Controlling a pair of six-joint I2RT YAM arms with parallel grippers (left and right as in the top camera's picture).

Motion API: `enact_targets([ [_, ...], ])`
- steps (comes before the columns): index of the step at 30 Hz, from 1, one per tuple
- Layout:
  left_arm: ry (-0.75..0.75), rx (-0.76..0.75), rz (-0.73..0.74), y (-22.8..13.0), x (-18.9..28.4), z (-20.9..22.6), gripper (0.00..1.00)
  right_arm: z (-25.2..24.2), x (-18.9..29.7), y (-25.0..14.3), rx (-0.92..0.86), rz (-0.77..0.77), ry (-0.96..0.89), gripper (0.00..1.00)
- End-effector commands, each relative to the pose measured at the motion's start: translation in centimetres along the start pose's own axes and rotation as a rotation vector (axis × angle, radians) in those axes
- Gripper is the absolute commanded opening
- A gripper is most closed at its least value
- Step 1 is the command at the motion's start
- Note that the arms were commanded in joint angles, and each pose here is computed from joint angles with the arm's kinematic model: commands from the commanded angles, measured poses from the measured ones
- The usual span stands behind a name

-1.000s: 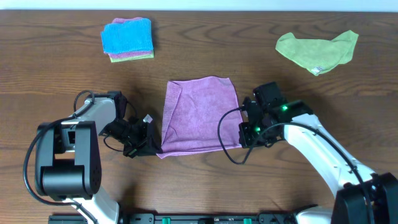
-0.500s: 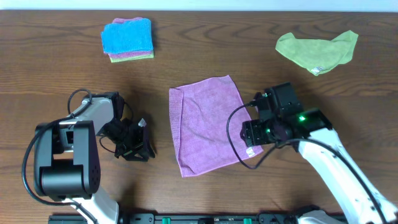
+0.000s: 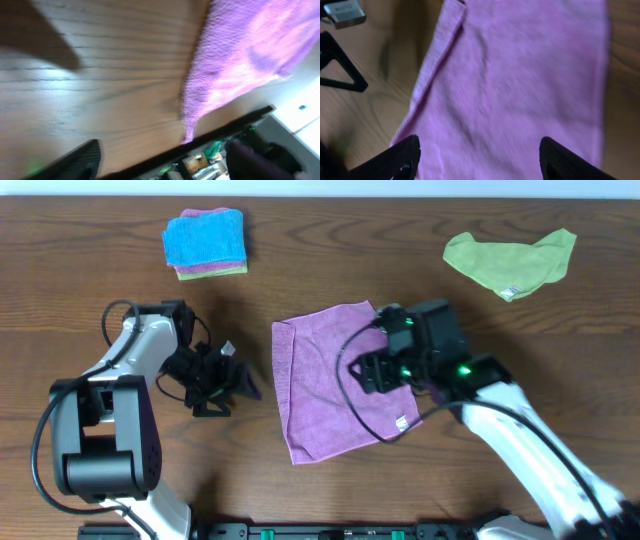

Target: Fold the cloth

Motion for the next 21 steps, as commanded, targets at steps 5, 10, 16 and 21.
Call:
enact_targets([
  [5,-0.066,-0.055,-0.079,1.8,2.7,-2.5,0.95,1.9,-6.0,0.3,-0.064,0.044,0.164,0.71],
  [10,-0.059,-0.091,-0.134,3.1,4.8,-3.8,0.95,2.8,-9.3,0.2,-0.109,0.052,0.237,0.69],
  [16,-0.048,-0.139,-0.256,5.0,8.8,-5.1,0.95,3.9,-12.1,0.0,-0.118,0.059,0.268,0.68],
  [21,-0.041,-0.149,-0.344,5.6,12.7,-5.7,0.95,5.0,-14.0,1.1,-0.098,0.055,0.277,0.68],
])
Point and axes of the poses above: each gripper's point midway between its finger pads, its own x axis back along the fingers, its own z axis along the line the jaws close on, y = z × x, the point moved 5 cm from there along x, back along the fingers, and after that the axes turned 12 degrees about -x, right-handed, at the moved point
